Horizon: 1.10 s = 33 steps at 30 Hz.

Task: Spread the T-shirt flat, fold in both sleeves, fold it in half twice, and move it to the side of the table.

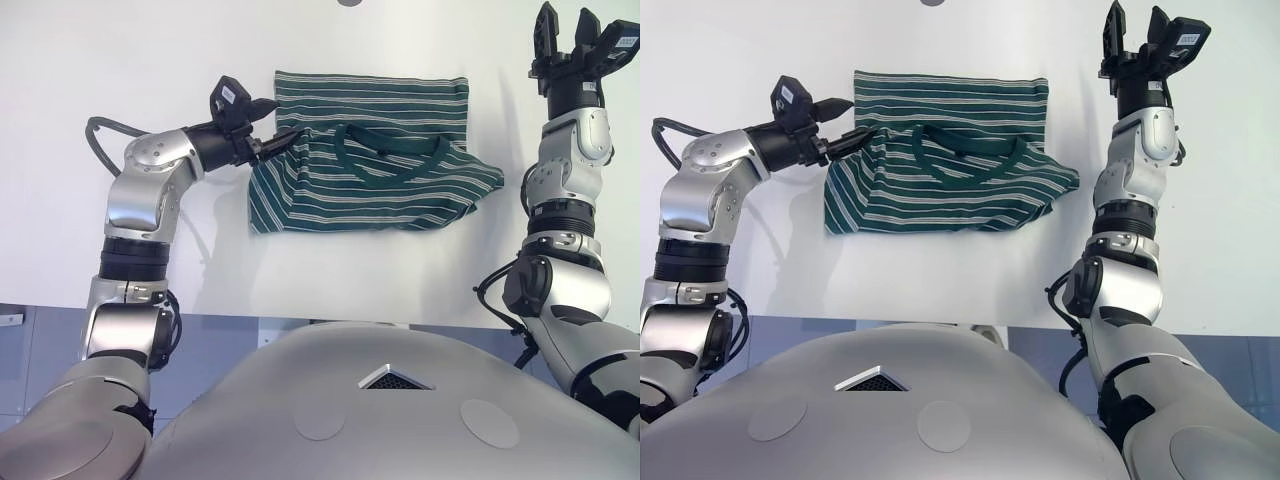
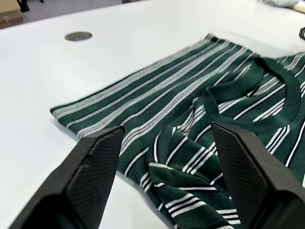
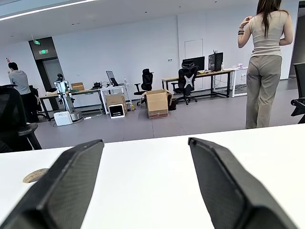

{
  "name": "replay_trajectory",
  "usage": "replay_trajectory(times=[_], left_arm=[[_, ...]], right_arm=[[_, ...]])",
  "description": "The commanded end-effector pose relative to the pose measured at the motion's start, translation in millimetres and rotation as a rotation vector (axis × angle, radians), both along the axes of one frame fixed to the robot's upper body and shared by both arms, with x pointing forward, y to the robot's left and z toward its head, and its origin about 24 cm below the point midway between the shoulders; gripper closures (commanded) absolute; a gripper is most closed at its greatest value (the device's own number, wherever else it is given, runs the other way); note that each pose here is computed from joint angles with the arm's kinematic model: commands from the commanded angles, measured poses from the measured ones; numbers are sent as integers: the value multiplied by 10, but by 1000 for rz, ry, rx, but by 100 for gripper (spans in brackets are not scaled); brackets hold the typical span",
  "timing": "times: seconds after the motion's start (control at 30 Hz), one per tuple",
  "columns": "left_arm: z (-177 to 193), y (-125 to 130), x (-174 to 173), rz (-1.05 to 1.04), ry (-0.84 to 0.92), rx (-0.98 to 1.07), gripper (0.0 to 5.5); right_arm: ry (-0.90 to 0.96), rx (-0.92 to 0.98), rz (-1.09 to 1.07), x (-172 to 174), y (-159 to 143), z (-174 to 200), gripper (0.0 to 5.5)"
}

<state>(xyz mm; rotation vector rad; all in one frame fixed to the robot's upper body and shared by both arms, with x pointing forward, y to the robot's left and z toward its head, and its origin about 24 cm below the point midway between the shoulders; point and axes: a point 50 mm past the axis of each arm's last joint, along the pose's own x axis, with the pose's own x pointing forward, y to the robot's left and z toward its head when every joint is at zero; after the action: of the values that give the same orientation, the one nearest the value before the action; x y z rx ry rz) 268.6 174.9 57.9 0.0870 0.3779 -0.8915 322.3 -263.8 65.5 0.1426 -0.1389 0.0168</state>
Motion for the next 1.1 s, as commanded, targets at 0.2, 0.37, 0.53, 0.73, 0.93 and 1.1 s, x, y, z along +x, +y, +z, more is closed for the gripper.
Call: replay_trajectory(times=[0.2, 0.37, 0.53, 0.73, 0.93, 1.1], left_arm=[[-155, 2, 28, 24, 47, 85, 394], [-275, -13, 19, 5, 70, 129, 487], [-286, -33, 7, -13, 69, 133, 549], [-140, -14, -4, -18, -1, 133, 549], [176, -98, -301, -144, -66, -15, 549], [185, 90, -512, -121, -36, -9, 549]], right_arm=[[14, 5, -5, 21, 8, -25, 219], [9, 6, -7, 22, 0, -18, 219], [8, 7, -8, 23, 1, -20, 219], [11, 4, -9, 19, -11, -23, 219], [93, -64, 232, -140, -69, -30, 219], [338, -21, 697, -706, -533, 219, 219]])
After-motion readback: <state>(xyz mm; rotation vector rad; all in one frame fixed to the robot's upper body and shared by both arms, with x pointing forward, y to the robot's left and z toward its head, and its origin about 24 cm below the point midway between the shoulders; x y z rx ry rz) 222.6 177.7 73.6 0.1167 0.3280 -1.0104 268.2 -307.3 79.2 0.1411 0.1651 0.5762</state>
